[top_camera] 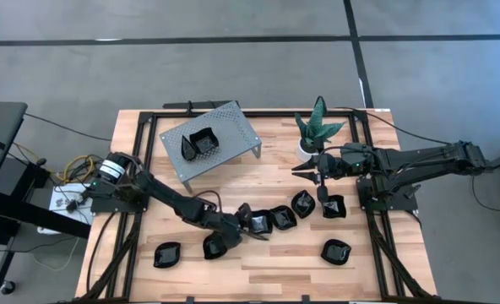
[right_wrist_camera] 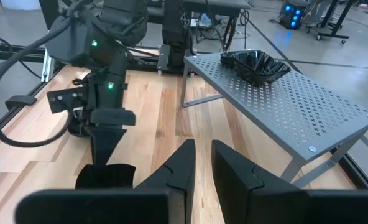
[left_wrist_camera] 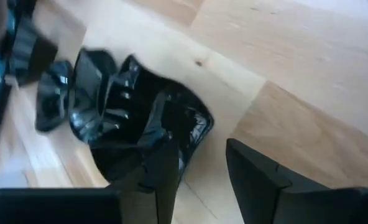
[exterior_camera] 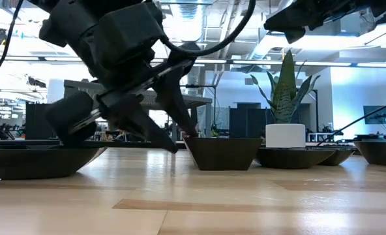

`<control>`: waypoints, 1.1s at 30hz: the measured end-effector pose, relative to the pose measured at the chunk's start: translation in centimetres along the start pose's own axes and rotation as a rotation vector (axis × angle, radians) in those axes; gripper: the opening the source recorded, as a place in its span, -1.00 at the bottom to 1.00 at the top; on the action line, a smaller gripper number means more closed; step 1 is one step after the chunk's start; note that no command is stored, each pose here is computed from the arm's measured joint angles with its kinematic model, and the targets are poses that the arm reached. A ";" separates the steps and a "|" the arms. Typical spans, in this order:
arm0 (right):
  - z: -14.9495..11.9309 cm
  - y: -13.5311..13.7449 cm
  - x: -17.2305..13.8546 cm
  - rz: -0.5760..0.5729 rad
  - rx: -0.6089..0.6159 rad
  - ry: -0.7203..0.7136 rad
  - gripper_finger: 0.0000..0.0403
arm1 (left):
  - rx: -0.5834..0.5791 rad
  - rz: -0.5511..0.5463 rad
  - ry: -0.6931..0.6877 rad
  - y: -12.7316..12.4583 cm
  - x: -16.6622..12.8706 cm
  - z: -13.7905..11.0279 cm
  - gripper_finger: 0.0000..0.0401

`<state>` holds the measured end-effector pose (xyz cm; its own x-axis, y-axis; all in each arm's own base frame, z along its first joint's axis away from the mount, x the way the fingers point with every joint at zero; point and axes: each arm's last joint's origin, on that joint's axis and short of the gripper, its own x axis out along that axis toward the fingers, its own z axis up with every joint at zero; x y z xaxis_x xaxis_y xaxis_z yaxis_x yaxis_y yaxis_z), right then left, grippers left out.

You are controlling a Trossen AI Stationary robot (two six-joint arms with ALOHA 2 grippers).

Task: Pick & Place Mini shaped plates
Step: Stack the black distorted square plate on the black distorted square plate on the shelf

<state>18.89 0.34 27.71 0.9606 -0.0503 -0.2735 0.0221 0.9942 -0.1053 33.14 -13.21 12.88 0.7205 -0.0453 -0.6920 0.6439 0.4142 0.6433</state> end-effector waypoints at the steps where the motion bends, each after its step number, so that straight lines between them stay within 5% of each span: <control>1: 0.0 0.0 0.0 0.000 0.000 0.000 -0.76 | 0.022 0.002 -0.001 0.1 0.0 -0.1 -0.32; 13: 0.0 0.0 0.0 0.000 0.000 0.000 -0.76 | -0.055 -0.050 -0.048 1.3 0.5 -1.6 -0.35; 23: 0.0 0.0 0.0 0.000 0.000 -0.001 -0.76 | -0.249 -0.044 -0.045 1.5 0.5 -1.8 -0.95; 33: 0.0 0.0 0.0 0.000 -0.001 0.000 -0.76 | -0.407 0.104 -0.137 2.0 -0.8 3.5 -0.97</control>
<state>18.89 0.34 27.72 0.9607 -0.0503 -0.2731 0.0219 0.9941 -0.1061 34.74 -15.49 15.83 0.8214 -0.0934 -0.5627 0.4319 0.7462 0.5066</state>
